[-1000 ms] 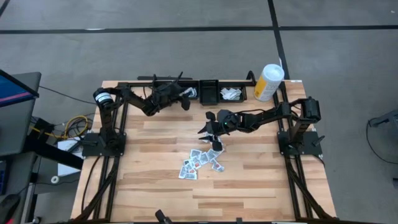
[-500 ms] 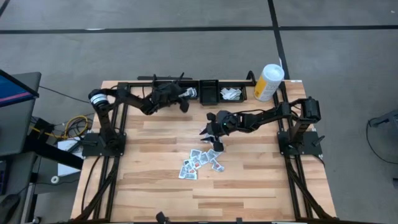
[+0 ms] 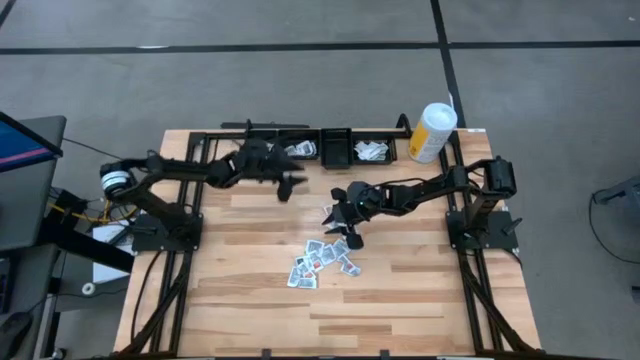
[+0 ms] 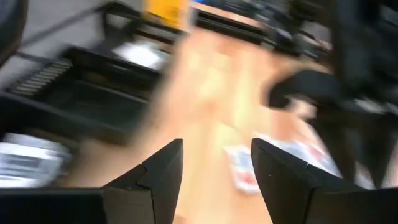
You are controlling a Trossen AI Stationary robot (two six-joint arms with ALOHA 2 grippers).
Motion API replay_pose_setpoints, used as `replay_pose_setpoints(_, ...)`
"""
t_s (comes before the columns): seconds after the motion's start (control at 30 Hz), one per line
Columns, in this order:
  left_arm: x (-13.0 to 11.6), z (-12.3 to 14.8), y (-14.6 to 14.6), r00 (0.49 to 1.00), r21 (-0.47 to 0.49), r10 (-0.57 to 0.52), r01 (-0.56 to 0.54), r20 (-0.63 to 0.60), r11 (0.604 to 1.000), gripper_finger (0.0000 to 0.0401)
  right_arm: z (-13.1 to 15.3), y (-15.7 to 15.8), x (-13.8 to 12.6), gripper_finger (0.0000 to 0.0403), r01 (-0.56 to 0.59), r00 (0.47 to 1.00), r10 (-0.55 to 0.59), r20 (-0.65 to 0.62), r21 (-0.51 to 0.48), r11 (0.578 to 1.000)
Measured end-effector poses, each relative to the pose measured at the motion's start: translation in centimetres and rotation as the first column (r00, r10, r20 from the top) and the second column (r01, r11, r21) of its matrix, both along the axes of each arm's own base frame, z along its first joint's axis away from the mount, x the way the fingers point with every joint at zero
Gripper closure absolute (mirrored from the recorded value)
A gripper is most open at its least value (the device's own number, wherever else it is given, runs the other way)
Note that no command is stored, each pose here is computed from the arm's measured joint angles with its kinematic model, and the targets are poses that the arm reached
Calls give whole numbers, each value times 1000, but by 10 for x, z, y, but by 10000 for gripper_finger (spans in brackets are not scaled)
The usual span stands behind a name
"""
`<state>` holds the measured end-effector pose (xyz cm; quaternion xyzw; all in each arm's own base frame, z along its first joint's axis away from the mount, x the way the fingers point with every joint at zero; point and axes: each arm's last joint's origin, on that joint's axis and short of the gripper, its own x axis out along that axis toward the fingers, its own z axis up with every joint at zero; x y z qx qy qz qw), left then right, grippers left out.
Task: Pick & Place First Aid Supplies
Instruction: Put the black towelette pack into the middle left black bin
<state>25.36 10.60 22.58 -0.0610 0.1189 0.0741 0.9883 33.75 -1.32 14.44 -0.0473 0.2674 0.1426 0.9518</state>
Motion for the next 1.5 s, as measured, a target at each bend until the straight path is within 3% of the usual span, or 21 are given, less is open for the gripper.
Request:
replay_pose_setpoints(0.37,-27,-39,-81,962,-98,-265,257,-69,961,210,-3,32,-2,276,-107,994,107,-33,2,994)
replay_pose_setpoints(0.67,-35,-47,-118,946,-62,-323,321,-33,945,210,-13,40,-10,276,-66,985,60,-164,-33,997)
replay_pose_setpoints(1.03,-33,-42,-123,954,-25,-300,300,26,953,210,-20,38,-14,276,4,970,-12,-244,-35,999)
replay_pose_setpoints(1.33,-33,-41,-123,954,-25,-300,301,29,953,210,-71,39,-2,276,6,948,-10,-319,-15,1000)
replay_pose_setpoints(1.5,-33,-42,-123,953,-25,-300,301,29,953,210,-73,37,2,295,-37,949,36,-312,0,999)
